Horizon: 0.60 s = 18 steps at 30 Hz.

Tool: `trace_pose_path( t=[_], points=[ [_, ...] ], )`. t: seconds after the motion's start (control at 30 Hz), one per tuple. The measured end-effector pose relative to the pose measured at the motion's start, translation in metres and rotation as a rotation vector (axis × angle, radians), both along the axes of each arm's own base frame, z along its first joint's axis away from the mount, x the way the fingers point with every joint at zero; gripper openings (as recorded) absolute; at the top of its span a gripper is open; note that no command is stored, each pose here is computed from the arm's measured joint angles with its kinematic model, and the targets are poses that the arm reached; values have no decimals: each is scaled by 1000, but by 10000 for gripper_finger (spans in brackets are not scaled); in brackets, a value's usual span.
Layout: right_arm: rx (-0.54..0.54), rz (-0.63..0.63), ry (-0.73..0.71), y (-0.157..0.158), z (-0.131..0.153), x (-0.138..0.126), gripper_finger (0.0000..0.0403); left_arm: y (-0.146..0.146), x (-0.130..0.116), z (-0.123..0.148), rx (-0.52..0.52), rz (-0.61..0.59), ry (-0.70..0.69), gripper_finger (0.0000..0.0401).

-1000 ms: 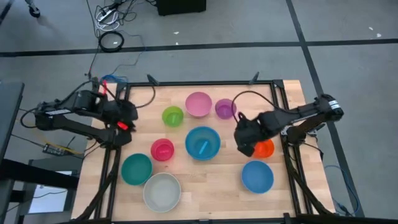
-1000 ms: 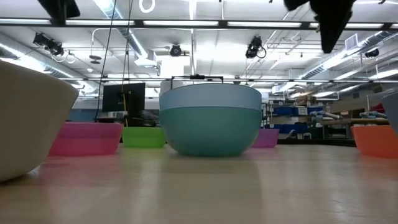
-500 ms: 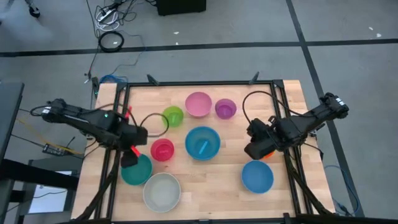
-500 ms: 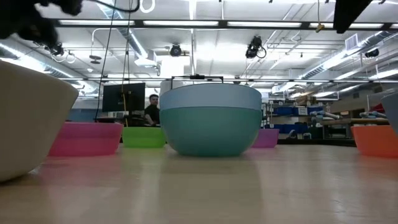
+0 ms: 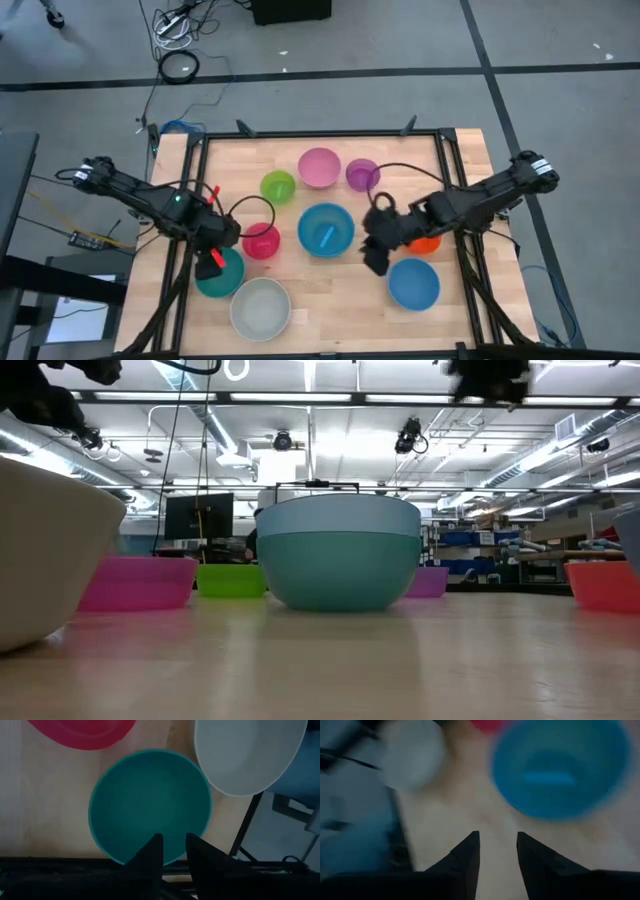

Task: Nest bowls inside each other
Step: Stack the gray bowl on top of the light blue bowl

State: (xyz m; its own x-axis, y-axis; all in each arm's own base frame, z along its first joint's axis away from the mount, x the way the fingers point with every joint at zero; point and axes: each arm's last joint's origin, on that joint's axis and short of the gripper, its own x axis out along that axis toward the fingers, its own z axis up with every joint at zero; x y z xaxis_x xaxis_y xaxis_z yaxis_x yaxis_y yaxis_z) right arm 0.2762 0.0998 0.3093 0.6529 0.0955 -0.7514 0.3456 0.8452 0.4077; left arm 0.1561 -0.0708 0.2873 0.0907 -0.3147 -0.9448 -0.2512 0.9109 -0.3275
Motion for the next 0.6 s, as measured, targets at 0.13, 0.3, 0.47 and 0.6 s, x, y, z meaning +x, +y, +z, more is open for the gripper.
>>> trace_pose_path(
  t=[0.13, 0.3, 0.47, 0.6],
  points=[
    [50, 104, -173, 3, -1, 30, 118, -1, 0, 0, 13, -4, -5, 92],
    [64, 178, -262, 11, -20, 62, 118, -2, 2, 0, 68, 12, -62, 92],
    [51, 175, -264, 17, -48, 85, 116, -6, 8, 2, 44, 34, -123, 92],
    [65, 177, -285, 25, -70, 102, 116, -9, 15, 5, 2, 96, -184, 92]
  ],
)
